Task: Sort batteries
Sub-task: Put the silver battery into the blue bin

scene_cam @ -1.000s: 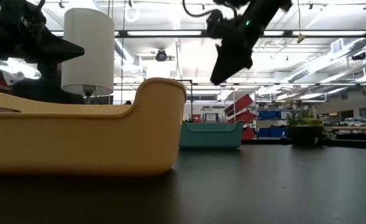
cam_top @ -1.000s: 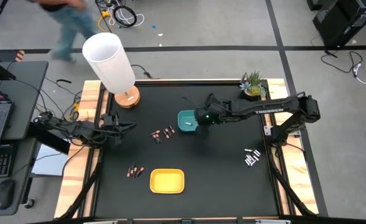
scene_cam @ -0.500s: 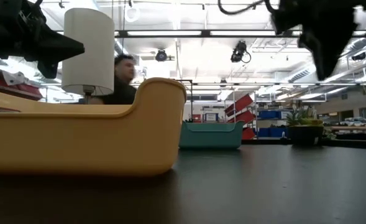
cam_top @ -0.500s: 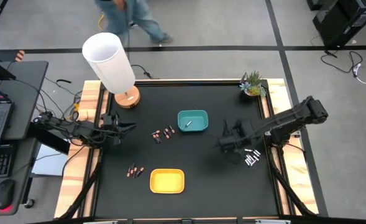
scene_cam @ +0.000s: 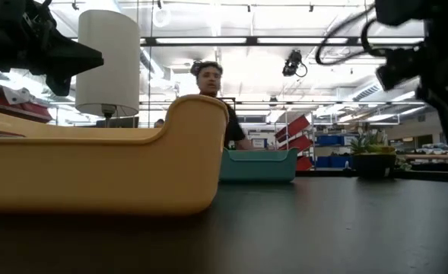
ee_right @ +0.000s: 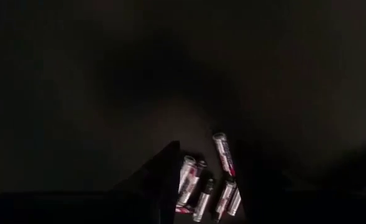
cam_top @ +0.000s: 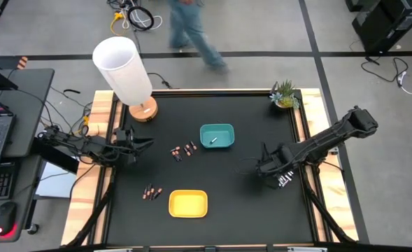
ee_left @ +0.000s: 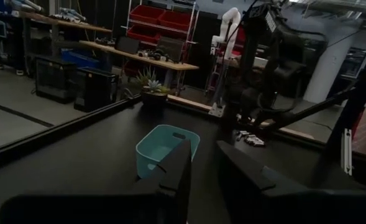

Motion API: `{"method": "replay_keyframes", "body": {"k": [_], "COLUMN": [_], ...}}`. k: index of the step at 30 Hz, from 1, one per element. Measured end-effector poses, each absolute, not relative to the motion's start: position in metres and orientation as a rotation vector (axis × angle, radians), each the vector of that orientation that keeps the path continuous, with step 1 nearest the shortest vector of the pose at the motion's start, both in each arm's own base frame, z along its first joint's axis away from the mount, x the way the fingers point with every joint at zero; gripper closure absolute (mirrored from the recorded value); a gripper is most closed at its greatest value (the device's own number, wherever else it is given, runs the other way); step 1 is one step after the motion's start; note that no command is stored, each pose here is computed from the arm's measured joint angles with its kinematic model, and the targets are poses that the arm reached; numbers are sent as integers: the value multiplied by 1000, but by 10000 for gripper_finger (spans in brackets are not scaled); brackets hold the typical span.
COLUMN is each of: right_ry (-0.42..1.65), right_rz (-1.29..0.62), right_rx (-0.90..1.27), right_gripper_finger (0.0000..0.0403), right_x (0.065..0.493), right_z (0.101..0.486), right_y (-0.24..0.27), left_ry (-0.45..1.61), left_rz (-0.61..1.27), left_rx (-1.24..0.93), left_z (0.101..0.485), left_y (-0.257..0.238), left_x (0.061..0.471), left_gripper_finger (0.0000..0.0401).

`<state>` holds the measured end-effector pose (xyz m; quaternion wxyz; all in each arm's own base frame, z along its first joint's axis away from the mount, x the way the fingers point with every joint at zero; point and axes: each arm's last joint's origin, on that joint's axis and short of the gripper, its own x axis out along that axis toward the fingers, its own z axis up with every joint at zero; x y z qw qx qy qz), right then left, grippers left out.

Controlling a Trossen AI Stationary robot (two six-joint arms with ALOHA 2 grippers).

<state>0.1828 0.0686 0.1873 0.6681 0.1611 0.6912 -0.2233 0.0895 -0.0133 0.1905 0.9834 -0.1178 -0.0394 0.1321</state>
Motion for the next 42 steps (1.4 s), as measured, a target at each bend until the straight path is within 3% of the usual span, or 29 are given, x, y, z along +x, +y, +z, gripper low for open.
{"method": "replay_keyframes", "body": {"k": [19,29,39,42], "right_ry": [1627,1565,1570,1550], "right_rz": [-391,-392,-445,-447], "right_rx": [342,411,405,378], "right_gripper_finger": [275,291,387,390], "right_x": [159,150,146,150], "right_z": [141,140,133,137], "right_y": [62,53,47,48], "left_ry": [-77,-78,-79,-80], "left_rz": [252,254,254,254], "left_rx": [-237,-237,-235,-234], "left_z": [190,191,191,191], "left_y": [-14,-14,-14,-14], "left_x": [90,90,90,90], "left_gripper_finger": [311,311,311,311]}}
